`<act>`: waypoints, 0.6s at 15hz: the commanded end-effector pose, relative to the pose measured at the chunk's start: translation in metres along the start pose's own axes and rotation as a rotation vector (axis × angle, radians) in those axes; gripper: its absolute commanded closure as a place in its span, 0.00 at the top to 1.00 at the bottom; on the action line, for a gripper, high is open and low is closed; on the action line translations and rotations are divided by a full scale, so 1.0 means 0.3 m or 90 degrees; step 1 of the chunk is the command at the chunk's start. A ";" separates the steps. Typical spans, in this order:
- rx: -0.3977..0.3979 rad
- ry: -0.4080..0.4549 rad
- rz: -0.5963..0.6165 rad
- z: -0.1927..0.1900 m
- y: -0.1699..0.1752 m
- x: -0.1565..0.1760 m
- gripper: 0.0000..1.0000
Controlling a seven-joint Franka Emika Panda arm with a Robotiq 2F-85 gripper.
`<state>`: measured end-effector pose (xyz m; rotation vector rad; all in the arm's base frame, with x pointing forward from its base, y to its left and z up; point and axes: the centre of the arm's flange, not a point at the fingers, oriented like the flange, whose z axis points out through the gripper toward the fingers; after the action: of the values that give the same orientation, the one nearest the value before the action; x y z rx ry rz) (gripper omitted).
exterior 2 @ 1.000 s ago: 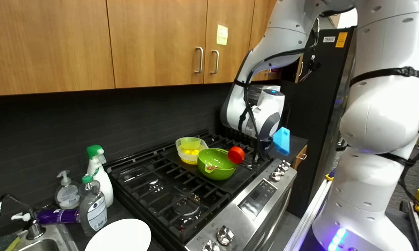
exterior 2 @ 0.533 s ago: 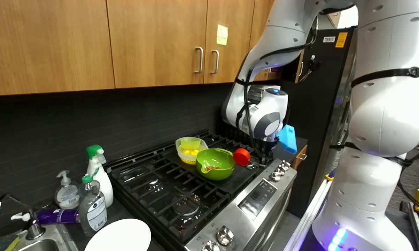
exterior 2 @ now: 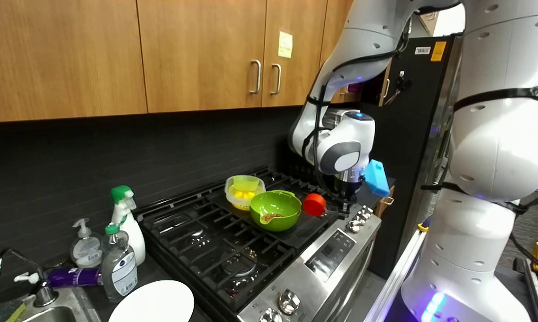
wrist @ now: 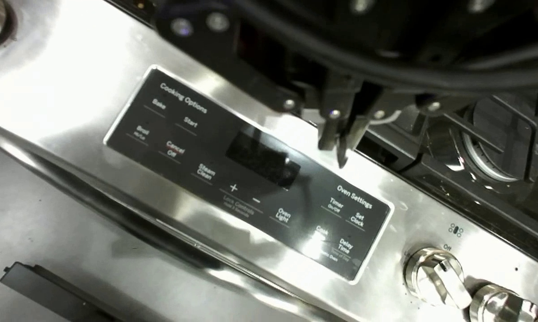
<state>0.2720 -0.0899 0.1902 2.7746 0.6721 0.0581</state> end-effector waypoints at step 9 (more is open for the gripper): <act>-0.009 0.031 -0.005 -0.294 0.069 0.097 0.01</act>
<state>0.2674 -0.0846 0.2128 2.7747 0.6853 0.1305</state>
